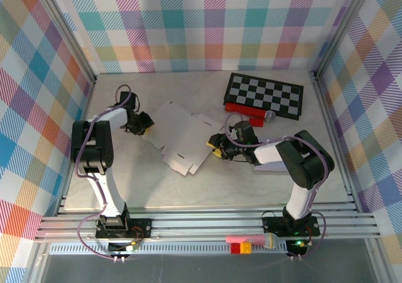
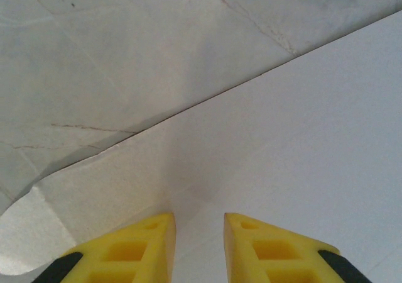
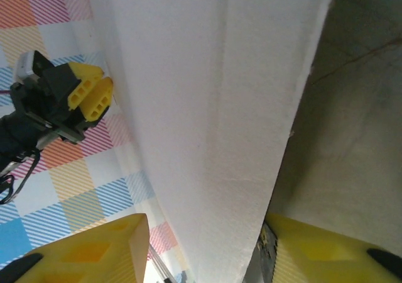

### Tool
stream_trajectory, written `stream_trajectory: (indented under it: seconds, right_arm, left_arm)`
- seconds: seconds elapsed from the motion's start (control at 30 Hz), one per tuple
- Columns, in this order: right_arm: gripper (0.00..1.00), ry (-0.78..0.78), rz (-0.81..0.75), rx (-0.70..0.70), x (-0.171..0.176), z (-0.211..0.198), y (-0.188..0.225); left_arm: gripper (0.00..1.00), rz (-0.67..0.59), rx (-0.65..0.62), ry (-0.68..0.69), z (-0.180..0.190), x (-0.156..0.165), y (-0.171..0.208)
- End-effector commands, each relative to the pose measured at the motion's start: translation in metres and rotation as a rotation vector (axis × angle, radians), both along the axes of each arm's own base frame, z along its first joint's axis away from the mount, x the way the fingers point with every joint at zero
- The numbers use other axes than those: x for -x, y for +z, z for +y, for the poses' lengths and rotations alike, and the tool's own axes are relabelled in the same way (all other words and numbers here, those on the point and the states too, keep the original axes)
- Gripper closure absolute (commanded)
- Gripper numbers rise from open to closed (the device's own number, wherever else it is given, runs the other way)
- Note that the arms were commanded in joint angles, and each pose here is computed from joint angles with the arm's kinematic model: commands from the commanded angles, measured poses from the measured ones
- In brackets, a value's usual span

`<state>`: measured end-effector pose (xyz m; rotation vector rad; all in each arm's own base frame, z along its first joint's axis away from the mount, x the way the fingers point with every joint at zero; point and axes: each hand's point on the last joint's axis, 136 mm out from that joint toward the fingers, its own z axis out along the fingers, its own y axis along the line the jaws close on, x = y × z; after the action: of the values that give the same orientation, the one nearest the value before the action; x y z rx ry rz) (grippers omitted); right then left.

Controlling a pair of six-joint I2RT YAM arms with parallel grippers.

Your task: Fold the paper box

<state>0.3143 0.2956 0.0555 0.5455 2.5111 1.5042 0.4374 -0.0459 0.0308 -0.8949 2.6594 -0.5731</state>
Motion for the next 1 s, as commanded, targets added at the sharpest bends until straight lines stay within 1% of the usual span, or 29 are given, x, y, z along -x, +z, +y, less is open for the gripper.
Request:
stream_trajectory:
  seconds: [0.0, 0.03, 0.2, 0.3, 0.37, 0.57, 0.73, 0.83, 0.97]
  right_arm:
    - [0.57, -0.003, -0.118, -0.084, -0.007, 0.008, 0.043]
    - [0.59, -0.006, -0.123, -0.088, -0.007, 0.008, 0.047]
    - [0.65, -0.022, -0.140, -0.109, -0.008, 0.007, 0.064]
    - [0.71, -0.022, -0.145, -0.111, -0.010, 0.009, 0.070]
    - [0.75, -0.018, -0.117, -0.092, -0.011, 0.010, 0.065]
    - [0.78, -0.010, -0.097, -0.066, -0.018, 0.016, 0.061]
    - [0.90, -0.022, -0.101, -0.056, -0.026, 0.019, 0.066]
    - [1.00, -0.033, -0.104, -0.045, -0.030, 0.019, 0.074]
    - [1.00, -0.057, -0.106, -0.040, -0.037, 0.019, 0.093]
  left_arm:
    - [0.74, 0.049, 0.017, -0.022, -0.003, 0.017, -0.003]
    - [0.74, 0.049, 0.017, -0.023, -0.003, 0.017, -0.003]
    - [0.74, 0.051, 0.017, -0.026, -0.003, 0.017, -0.003]
    - [0.74, 0.044, 0.019, -0.026, -0.003, 0.016, -0.001]
    - [0.74, 0.044, 0.019, -0.025, -0.003, 0.016, -0.001]
    - [0.75, 0.038, 0.021, -0.025, -0.003, 0.016, 0.002]
    - [0.74, 0.029, 0.022, -0.026, -0.004, 0.015, 0.005]
    - [0.73, 0.002, 0.011, -0.021, -0.002, 0.013, 0.016]
    - [0.69, -0.104, -0.045, 0.012, 0.003, 0.006, 0.056]
